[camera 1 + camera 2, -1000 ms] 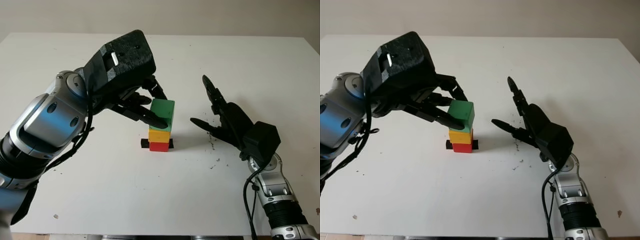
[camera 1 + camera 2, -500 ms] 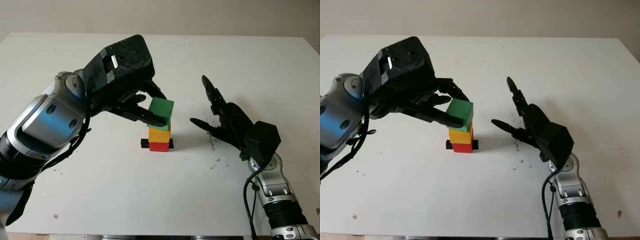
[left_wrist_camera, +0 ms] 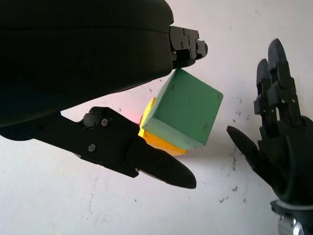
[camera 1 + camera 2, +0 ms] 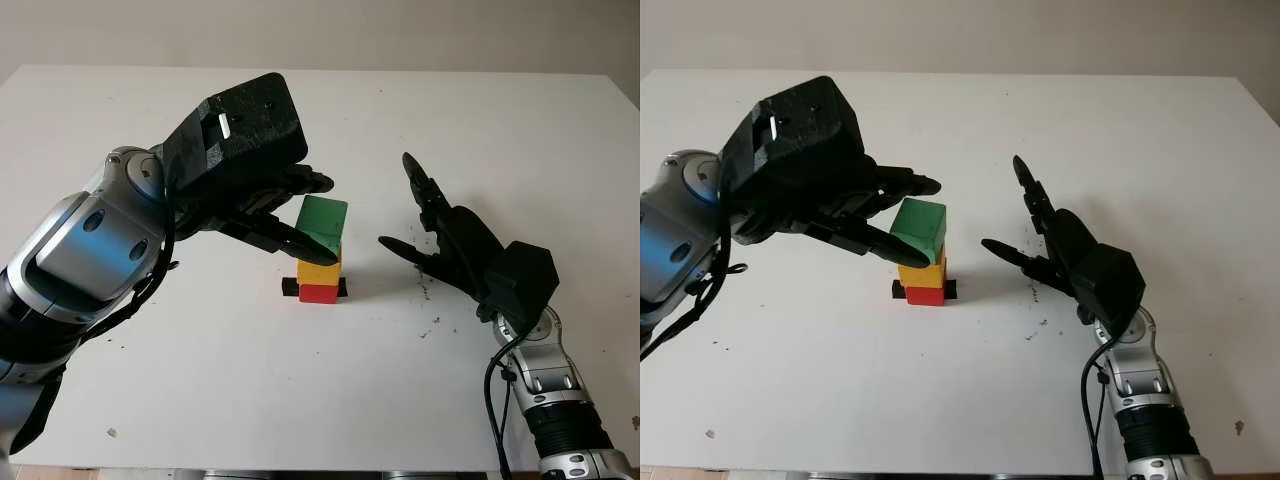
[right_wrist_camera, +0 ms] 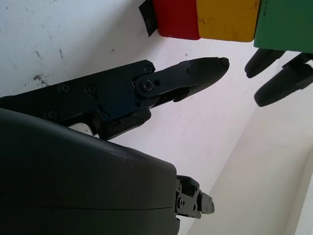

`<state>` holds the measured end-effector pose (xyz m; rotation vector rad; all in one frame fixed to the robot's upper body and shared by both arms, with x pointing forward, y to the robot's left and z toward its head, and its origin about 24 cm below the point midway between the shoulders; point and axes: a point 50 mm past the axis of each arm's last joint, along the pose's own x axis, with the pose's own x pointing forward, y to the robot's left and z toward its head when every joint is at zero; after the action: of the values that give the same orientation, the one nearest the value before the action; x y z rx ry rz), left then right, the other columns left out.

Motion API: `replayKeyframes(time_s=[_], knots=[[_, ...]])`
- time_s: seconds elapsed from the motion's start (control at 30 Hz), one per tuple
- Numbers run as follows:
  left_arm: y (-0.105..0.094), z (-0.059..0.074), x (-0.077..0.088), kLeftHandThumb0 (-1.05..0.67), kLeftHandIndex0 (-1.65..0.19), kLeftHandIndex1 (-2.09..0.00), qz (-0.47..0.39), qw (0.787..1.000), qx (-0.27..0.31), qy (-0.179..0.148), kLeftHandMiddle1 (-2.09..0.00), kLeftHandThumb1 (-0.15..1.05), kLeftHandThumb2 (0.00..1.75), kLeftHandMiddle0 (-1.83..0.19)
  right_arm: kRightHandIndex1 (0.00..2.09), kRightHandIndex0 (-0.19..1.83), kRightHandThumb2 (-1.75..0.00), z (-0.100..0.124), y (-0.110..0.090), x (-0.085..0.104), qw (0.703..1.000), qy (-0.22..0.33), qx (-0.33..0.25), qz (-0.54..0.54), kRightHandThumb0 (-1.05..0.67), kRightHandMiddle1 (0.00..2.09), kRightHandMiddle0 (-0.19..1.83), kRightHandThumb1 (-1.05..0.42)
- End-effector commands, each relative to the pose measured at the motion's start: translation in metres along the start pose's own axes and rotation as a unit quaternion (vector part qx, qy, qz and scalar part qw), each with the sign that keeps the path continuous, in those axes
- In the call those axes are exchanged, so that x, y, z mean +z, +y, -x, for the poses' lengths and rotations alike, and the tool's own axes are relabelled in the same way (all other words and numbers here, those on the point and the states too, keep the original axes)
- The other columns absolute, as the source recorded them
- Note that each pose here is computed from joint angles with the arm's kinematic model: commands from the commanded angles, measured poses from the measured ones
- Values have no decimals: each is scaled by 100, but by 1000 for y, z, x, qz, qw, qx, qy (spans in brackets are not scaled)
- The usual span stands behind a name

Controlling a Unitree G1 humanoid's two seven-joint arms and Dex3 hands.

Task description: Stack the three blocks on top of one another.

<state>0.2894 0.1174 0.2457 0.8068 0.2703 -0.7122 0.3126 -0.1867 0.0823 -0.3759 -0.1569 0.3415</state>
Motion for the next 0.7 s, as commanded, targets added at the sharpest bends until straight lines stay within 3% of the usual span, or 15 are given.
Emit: replayKeyframes(time_s=[0.0,0.13,0.2,0.33,0.47,0.57,0.67], knots=[[4,10,4,-56,12,-5,-16,1000,9,-21,-3,85,4,14,2,-19,-8,0,-2,4,1000,-10,-4,0,-71,6,-10,-105],[10,25,3,-57,18,-2,-20,999,9,-34,0,84,4,19,2,-19,-7,0,-3,4,1000,-11,-2,2,-70,6,-9,-105],[20,42,4,-66,19,0,-15,998,38,-51,0,87,6,19,3,-18,-7,-2,-4,4,1000,-14,-2,11,-71,6,-9,-105],[41,73,-6,-78,19,0,38,982,150,-108,0,96,9,19,4,-18,-8,-3,-4,4,1000,-13,-3,10,-74,6,-8,-105],[54,95,-29,-86,15,-5,120,941,283,-140,-1,104,22,18,4,-19,-8,-4,-7,4,1000,-11,-3,3,-73,6,-9,-105],[53,96,-48,-78,9,-6,187,900,358,-162,-4,105,44,16,4,-18,-9,-6,-9,4,1000,-9,-6,6,-76,6,-8,-105],[47,84,-78,-75,5,-7,228,867,408,-171,-5,105,52,14,5,-18,-11,-8,-10,5,1000,-13,-9,7,-76,6,-8,-105]])
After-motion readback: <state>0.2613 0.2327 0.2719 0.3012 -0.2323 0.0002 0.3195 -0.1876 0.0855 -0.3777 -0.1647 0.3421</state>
